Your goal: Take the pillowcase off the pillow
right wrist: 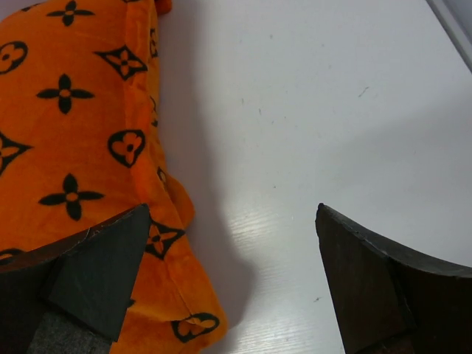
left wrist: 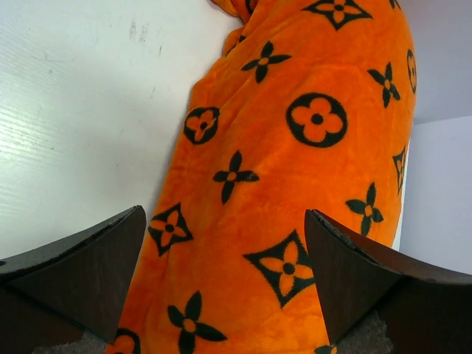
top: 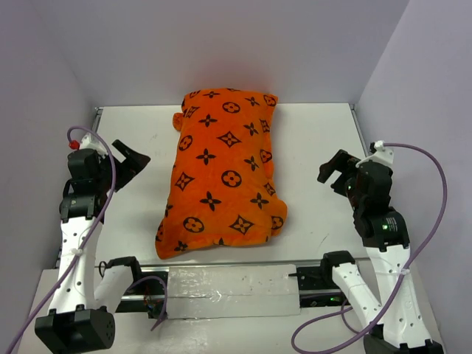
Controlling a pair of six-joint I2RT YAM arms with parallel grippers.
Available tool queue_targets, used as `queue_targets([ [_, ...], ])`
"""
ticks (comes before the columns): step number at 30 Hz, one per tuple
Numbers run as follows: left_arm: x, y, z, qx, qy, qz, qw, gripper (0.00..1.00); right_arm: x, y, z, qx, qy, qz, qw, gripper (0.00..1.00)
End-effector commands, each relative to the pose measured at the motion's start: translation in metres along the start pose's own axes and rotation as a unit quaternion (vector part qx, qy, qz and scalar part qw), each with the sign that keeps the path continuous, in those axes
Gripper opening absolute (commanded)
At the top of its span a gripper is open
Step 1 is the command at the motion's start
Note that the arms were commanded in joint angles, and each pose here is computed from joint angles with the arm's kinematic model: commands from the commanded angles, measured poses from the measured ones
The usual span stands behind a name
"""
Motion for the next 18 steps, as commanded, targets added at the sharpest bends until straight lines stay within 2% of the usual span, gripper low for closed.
queue_targets([
  [1,-0.006,-0.003,-0.006,-0.018,0.000,0.025,1.000,0.99,0.005,0.000,-0.003,0.008,-0.012,-0.015,1.000,1.00],
  [3,-0.006,-0.004,-0.006,-0.019,-0.001,0.021,1.000,0.99,0.006,-0.002,-0.002,0.016,-0.019,-0.029,0.999,1.00],
  [7,-0.008,-0.008,-0.011,-0.025,-0.003,0.014,1.000,0.99,0.018,-0.006,0.004,0.038,-0.058,-0.123,0.990,1.00],
  [10,-0.010,-0.009,-0.015,-0.029,-0.007,0.010,0.999,0.99,0.043,-0.012,0.012,0.066,-0.096,-0.177,0.977,1.00],
  [14,-0.011,-0.009,-0.031,-0.041,-0.010,-0.032,0.999,0.99,0.102,-0.020,0.036,0.095,-0.190,-0.213,0.954,1.00],
  [15,-0.009,-0.010,-0.031,-0.033,-0.014,-0.049,0.998,0.99,0.128,-0.022,0.069,0.114,-0.258,-0.214,0.935,1.00],
  [17,-0.010,-0.011,-0.038,-0.039,-0.021,-0.066,0.997,0.99,0.164,-0.036,0.087,0.110,-0.334,-0.237,0.906,1.00],
  [18,-0.010,-0.012,-0.038,-0.039,-0.022,-0.066,0.997,0.99,0.182,-0.040,0.130,0.129,-0.408,-0.237,0.873,1.00],
])
Point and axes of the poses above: each gripper's point midway between its finger pads, its own y axis out along the fingers, its own x axis along the line the jaws close on, z = x × y, the point moved 10 cm from there along -y, back along the fingers, and after that the axes turned 13 degrees about y, right-handed, at the moved point
